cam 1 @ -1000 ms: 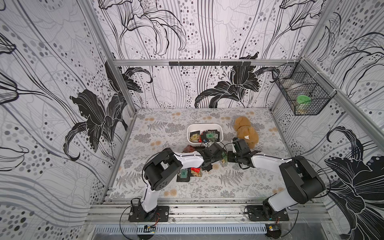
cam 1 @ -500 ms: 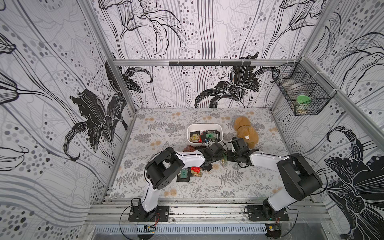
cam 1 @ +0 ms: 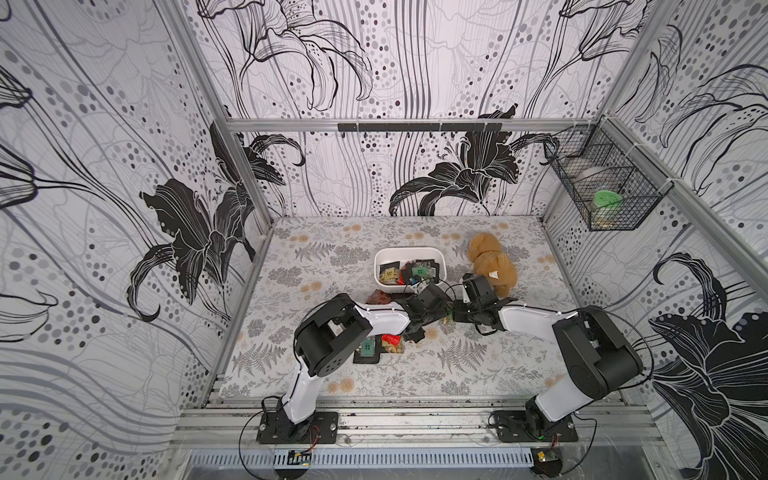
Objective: Put the tea bags into the storage box
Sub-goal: Pick up the tea bag from the center of the board.
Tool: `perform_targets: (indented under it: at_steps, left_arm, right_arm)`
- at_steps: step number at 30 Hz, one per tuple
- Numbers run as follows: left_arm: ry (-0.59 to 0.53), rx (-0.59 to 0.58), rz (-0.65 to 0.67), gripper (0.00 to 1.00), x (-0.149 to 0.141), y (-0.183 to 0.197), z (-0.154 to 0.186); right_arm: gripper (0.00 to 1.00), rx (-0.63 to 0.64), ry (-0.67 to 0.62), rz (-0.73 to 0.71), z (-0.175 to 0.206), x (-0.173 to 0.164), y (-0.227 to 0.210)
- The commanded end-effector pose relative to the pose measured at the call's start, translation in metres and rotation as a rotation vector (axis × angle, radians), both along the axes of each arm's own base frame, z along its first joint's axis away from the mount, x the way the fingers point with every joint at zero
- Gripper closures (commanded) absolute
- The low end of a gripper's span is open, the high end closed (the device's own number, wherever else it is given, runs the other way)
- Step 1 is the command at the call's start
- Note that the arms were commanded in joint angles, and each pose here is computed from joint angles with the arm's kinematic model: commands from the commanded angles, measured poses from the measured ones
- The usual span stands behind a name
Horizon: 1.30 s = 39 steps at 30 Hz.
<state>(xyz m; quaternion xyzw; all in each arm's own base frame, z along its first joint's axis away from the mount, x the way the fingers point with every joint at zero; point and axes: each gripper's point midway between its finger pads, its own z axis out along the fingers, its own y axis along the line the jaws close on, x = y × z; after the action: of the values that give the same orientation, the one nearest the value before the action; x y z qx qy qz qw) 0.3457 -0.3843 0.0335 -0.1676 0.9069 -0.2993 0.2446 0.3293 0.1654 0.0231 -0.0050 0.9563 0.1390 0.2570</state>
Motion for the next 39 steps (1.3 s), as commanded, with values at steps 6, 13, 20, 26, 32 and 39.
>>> perform_targets:
  at_steps: [6, 13, 20, 26, 32, 39]
  left_arm:
    - [0.082, 0.002, -0.041, 0.58, -0.022, -0.005, -0.032]
    - [0.075, 0.002, -0.044, 0.61, -0.021, -0.010, -0.030]
    - [0.074, 0.003, -0.050, 0.71, -0.019, -0.014, -0.028]
    - [0.066, -0.017, -0.064, 0.85, -0.017, -0.019, -0.021]
    - [0.068, -0.032, -0.079, 0.98, -0.022, -0.018, -0.016]
    - [0.030, -0.037, -0.106, 1.00, -0.036, -0.005, 0.010]
  right_arm:
    - [0.92, -0.013, 0.055, 0.025, -0.012, -0.008, 0.000]
    - [0.93, -0.005, 0.059, 0.030, -0.013, -0.008, 0.002]
    - [0.93, 0.001, 0.057, 0.034, -0.012, -0.008, 0.002]
    - [0.93, 0.017, 0.044, 0.041, -0.009, -0.008, 0.005]
    - [0.92, 0.059, -0.035, 0.048, 0.011, -0.009, 0.006]
    - [0.92, 0.074, -0.224, -0.021, 0.055, -0.010, -0.013]
